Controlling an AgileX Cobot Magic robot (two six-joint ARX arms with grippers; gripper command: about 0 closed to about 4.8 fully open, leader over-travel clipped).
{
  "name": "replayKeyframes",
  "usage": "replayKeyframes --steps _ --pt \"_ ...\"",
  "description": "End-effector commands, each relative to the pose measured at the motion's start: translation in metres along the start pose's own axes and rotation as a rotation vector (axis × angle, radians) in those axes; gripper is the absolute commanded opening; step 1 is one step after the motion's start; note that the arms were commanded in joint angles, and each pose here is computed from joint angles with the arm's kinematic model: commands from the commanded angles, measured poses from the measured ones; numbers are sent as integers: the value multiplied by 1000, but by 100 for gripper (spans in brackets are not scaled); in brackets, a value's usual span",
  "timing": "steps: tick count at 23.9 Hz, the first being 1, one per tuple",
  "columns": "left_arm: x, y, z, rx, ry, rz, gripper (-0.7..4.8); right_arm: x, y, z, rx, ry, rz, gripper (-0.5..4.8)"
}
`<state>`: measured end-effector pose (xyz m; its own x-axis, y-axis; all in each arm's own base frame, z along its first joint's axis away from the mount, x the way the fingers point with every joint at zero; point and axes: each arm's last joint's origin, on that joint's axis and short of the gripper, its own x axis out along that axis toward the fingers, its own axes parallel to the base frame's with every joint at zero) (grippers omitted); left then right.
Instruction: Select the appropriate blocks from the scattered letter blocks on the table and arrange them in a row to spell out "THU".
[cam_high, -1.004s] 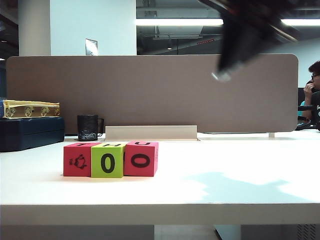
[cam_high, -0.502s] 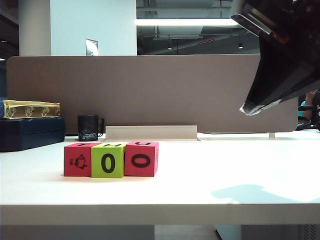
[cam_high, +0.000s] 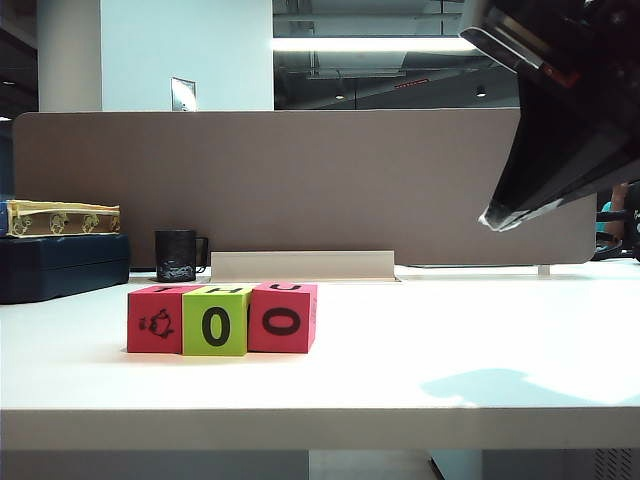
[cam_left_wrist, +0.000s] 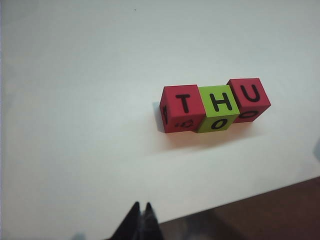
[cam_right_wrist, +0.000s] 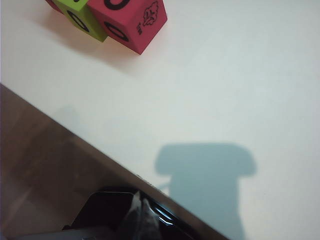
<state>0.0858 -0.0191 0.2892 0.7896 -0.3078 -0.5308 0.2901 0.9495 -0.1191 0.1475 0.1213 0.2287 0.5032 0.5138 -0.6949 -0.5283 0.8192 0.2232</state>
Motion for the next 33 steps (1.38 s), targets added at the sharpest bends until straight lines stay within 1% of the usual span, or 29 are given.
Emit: replayKeyframes --steps 1,2,3,4,6,7,8,10,13,15,16,17,19,21,23,27,33 --pt "-1 0 1 -2 -11 1 -5 -1 0 2 2 -16 1 -5" --pt "-1 0 2 13 -16 4 -5 -1 0 2 2 -16 1 -5" --pt "-1 1 2 62 -30 28 -5 -1 0 2 2 -16 1 -5" --pt "-3 1 2 79 -46 50 -5 -1 0 2 2 -16 1 -5" --pt "-4 3 0 79 -132 90 -5 -1 0 2 2 -16 1 -5" --pt "-3 5 -2 81 -190 102 -5 -1 0 2 2 -16 1 -5" --pt "-1 7 -6 82 -272 117 -5 -1 0 2 2 -16 1 -5" --pt "13 17 -26 48 -535 175 -5 -1 0 2 2 -18 1 -5" --pt "27 23 -49 3 -619 197 -5 -1 0 2 2 -20 1 -5" --pt "37 26 -64 -13 -622 204 -5 -1 0 2 2 -19 1 -5" --pt "48 29 -78 -18 -609 205 -5 -1 0 2 2 -20 1 -5" --pt "53 30 -84 -21 -601 206 -5 -1 0 2 2 -20 1 -5" --pt "72 36 -103 -37 -541 216 -5 -1 0 2 2 -20 1 -5" --pt "73 37 -106 -54 -500 241 -5 -1 0 3 2 -22 2 -5" --pt "73 38 -107 -55 -496 265 -5 -1 0 3 2 -23 2 -5" --pt "74 38 -109 -63 -473 257 -5 -1 0 3 2 -23 2 -5" --pt "74 38 -109 -63 -473 256 -5 -1 1 3 2 -23 2 -5"
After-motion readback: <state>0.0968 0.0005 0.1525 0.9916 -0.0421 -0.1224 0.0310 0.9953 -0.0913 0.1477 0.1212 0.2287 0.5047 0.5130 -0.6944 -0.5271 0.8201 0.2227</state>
